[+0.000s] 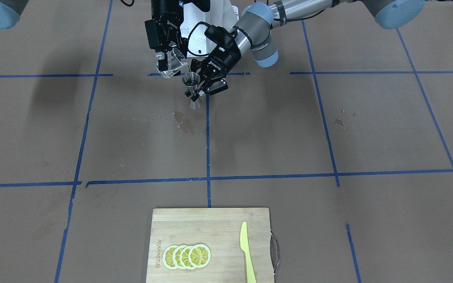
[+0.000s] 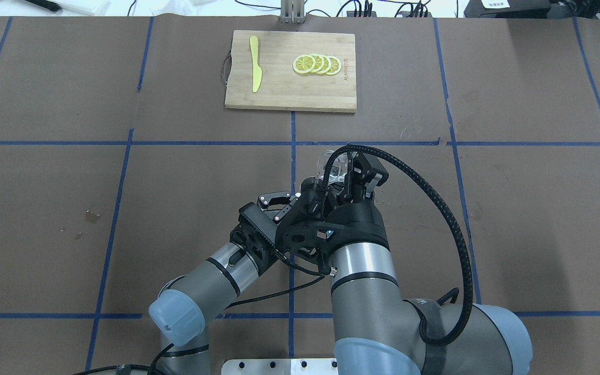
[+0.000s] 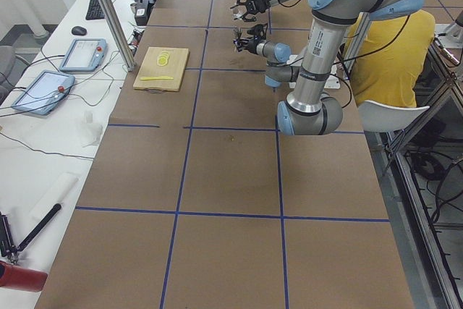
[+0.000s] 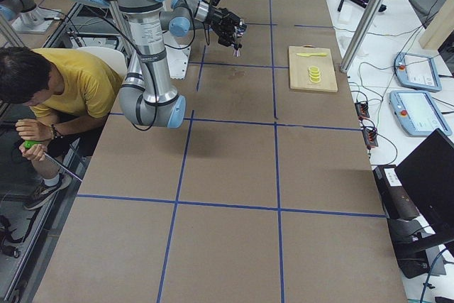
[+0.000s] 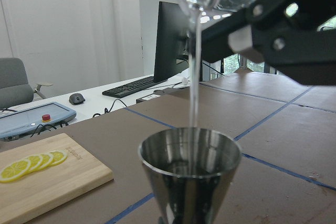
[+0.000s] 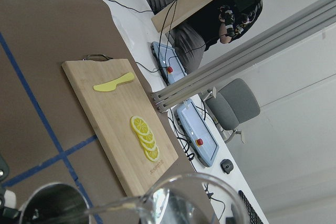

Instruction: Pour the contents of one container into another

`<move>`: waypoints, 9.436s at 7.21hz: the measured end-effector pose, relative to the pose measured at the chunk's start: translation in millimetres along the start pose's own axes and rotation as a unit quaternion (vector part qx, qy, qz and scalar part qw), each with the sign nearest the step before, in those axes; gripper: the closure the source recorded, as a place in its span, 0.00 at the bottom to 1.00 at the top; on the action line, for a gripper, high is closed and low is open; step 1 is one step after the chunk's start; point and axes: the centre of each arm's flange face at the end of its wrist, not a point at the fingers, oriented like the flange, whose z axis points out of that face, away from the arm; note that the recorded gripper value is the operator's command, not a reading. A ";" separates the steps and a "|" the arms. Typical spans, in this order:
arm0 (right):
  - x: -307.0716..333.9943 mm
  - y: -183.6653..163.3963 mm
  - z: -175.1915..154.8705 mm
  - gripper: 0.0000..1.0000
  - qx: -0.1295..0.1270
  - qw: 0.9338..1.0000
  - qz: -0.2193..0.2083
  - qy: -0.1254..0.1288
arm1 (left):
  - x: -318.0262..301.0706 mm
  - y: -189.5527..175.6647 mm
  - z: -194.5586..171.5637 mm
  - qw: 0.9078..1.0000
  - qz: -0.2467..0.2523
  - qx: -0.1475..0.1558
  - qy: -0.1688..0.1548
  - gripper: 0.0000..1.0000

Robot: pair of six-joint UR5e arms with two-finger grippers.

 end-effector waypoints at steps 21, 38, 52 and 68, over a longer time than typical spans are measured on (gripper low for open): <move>21.6 -6.6 -7.4 1.00 0.025 0.953 0.300 -0.040 | -12.3 -20.9 -1.6 1.000 -0.007 0.019 -0.009 1.00; 80.0 121.2 68.0 1.00 -0.027 0.888 0.459 -0.032 | -324.4 150.5 -332.5 0.967 -0.037 0.026 -0.250 1.00; 73.8 123.6 71.6 1.00 -0.031 0.889 0.455 -0.031 | -259.6 193.9 -331.2 0.966 -0.094 -0.007 -0.240 1.00; 75.1 121.9 70.5 1.00 -0.030 0.889 0.456 -0.032 | -253.4 208.7 -330.3 0.972 -0.098 -0.039 -0.212 0.96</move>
